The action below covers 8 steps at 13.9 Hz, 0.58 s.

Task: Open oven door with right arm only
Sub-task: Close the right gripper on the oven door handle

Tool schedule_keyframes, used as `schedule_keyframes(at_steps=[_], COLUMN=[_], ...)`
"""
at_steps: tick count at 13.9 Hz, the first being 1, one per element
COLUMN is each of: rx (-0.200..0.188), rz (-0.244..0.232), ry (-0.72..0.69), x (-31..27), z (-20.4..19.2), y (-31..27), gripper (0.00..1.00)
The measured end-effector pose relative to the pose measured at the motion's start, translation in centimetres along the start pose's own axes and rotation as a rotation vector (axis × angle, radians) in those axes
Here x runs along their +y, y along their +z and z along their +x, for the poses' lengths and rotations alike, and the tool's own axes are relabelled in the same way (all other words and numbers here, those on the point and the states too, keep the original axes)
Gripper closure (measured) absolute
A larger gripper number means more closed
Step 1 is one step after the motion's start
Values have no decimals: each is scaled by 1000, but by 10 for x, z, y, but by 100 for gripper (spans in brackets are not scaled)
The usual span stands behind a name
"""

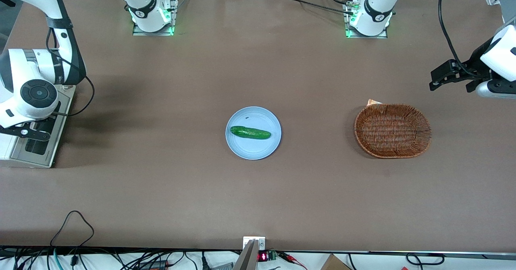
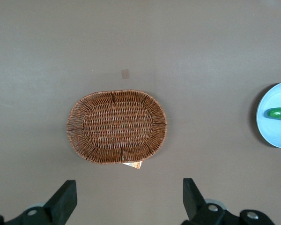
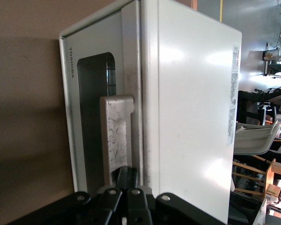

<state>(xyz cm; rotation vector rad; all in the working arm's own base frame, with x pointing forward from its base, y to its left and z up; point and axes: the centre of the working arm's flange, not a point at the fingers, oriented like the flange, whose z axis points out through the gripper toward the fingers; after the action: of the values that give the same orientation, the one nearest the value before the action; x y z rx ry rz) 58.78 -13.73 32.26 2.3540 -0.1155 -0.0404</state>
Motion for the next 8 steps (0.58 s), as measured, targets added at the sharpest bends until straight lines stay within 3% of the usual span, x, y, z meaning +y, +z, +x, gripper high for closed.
schedule_keyframes(at_steps=[8], rx=[28], rz=[22], ry=[-15], x=[-8], z=[-4], y=[-4], gripper=[99])
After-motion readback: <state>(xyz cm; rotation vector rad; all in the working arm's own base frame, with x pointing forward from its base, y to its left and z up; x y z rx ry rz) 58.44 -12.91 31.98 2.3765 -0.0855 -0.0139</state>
